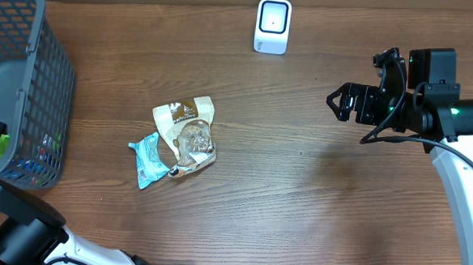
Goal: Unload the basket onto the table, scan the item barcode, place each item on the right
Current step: 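Reach the left gripper into the basket and grasp the blue packet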
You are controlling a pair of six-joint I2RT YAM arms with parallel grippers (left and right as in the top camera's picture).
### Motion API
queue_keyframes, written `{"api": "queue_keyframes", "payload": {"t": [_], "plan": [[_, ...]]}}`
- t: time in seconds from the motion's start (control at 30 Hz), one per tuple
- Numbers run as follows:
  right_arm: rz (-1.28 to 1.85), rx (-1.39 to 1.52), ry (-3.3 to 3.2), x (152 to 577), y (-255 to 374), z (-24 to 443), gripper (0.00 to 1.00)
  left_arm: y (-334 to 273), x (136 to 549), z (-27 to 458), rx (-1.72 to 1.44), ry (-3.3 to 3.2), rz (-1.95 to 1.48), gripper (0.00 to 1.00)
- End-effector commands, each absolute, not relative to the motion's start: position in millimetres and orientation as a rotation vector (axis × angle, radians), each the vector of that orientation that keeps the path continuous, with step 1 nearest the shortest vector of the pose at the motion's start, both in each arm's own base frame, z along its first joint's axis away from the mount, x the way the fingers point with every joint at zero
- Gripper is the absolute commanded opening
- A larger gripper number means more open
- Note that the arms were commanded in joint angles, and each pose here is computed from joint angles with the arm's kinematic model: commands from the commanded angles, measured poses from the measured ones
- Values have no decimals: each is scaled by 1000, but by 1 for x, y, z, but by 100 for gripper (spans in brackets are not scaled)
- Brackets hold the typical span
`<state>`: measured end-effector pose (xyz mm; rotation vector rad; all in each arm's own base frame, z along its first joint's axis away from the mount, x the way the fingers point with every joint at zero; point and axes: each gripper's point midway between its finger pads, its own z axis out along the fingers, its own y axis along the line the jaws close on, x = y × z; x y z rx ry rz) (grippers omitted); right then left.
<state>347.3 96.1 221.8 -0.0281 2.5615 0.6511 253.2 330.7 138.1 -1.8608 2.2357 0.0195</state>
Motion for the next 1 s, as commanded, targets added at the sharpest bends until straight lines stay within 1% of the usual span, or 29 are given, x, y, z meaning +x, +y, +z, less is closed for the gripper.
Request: {"api": "queue_keyframes", "payload": {"t": [0.0,0.17,0.43,0.47,0.5,0.53,0.57,0.6,0.67,0.77,0.87,0.97], "plan": [[658,-43,2540,349,99,230,100,325,233,117,-1981,2224,75,73],[657,-44,2540,349,99,230,100,321,211,77,-2131,2166,186,74],[658,-43,2540,349,99,230,100,320,210,33,-2110,2123,199,72],[658,-43,2540,349,99,230,100,320,210,28,-2105,2117,200,68],[658,-43,2540,349,99,230,100,319,209,25,-2103,2115,199,52],[658,-43,2540,349,99,230,100,318,212,24,-2098,2113,178,20],[658,-43,2540,349,99,230,100,317,216,24,-2091,2109,147,10],[658,-43,2540,349,99,230,100,316,219,25,-2084,2108,119,4],[658,-43,2540,349,99,230,100,314,229,30,-2057,2110,44,4],[658,-42,2544,348,99,229,100,315,251,49,-1979,2113,-87,4],[659,-39,2554,346,98,228,100,321,271,82,-1898,2108,-166,4],[659,-38,2558,345,98,227,100,332,287,133,-1798,2100,-192,4]]}}
